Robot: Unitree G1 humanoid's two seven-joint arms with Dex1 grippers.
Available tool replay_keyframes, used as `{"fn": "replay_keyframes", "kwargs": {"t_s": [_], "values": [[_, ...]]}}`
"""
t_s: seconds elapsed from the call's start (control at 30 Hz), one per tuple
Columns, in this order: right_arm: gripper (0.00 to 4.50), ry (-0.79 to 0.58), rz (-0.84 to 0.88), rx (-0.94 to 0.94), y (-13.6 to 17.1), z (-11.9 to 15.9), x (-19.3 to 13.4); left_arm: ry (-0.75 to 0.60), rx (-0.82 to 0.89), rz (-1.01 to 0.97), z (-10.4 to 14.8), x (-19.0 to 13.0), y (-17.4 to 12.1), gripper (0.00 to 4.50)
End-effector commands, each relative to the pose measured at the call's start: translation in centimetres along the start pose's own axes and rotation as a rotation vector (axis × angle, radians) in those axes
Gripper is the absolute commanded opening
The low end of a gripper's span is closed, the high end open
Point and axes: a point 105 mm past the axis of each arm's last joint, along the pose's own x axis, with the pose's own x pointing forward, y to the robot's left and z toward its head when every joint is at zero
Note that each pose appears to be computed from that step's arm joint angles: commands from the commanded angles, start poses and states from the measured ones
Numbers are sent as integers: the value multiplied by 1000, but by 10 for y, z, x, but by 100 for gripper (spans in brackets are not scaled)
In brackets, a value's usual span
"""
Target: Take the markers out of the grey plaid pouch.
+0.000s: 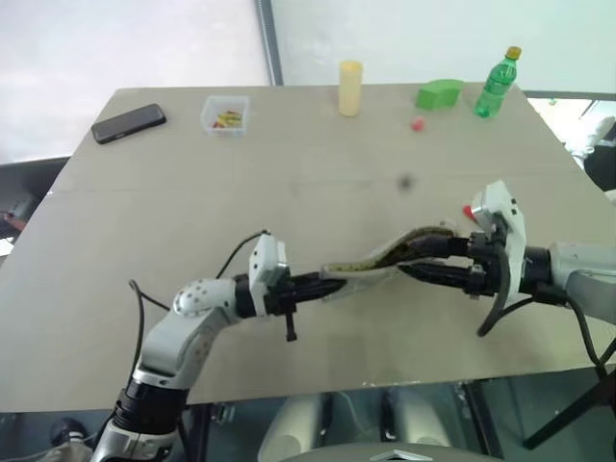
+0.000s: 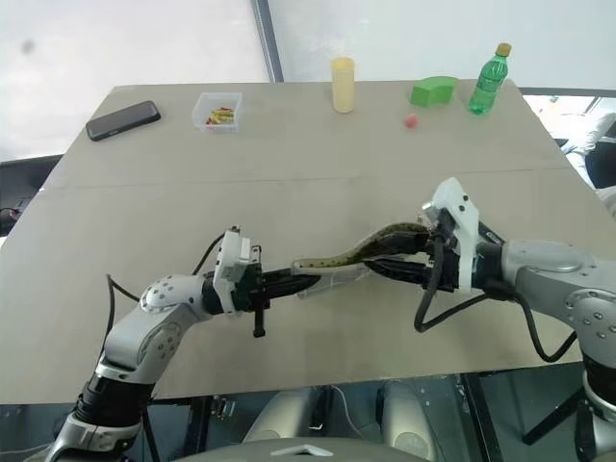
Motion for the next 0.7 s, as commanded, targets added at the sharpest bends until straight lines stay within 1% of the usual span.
{"fn": "replay_keyframes", "kwargs": {"t_s": [0.03,0.1,0.17,0.23,0.33,0.4,0.47,0.53,0.57,0.63,0.7], "values": [[249,22,-56,20,-13,-2,5,-15,56,-34,9,1,-6,0],[249,86,-66,37,-18,-14,12,-15,58,-44,11,4,-13,0],[249,119,-71,53,-21,-20,16,-14,61,-52,12,4,-19,0],[249,113,-68,77,-23,-18,22,4,72,-74,10,3,-28,0],[249,67,-47,129,-21,-13,34,17,72,-95,5,-1,-41,0],[249,32,-69,28,-18,-8,43,10,66,-92,8,-2,-48,0],[249,56,-86,-181,-11,-10,51,-14,46,-76,14,-1,-53,0],[249,115,-91,-434,-8,-19,58,-40,14,-65,22,2,-57,0],[249,134,-83,-515,-8,-23,61,-51,-2,-62,25,4,-59,0],[249,144,-82,-635,-9,-26,68,-68,-27,-51,31,6,-59,0],[249,124,-60,-716,-9,-26,74,-68,-41,-36,32,5,-56,0]]}}
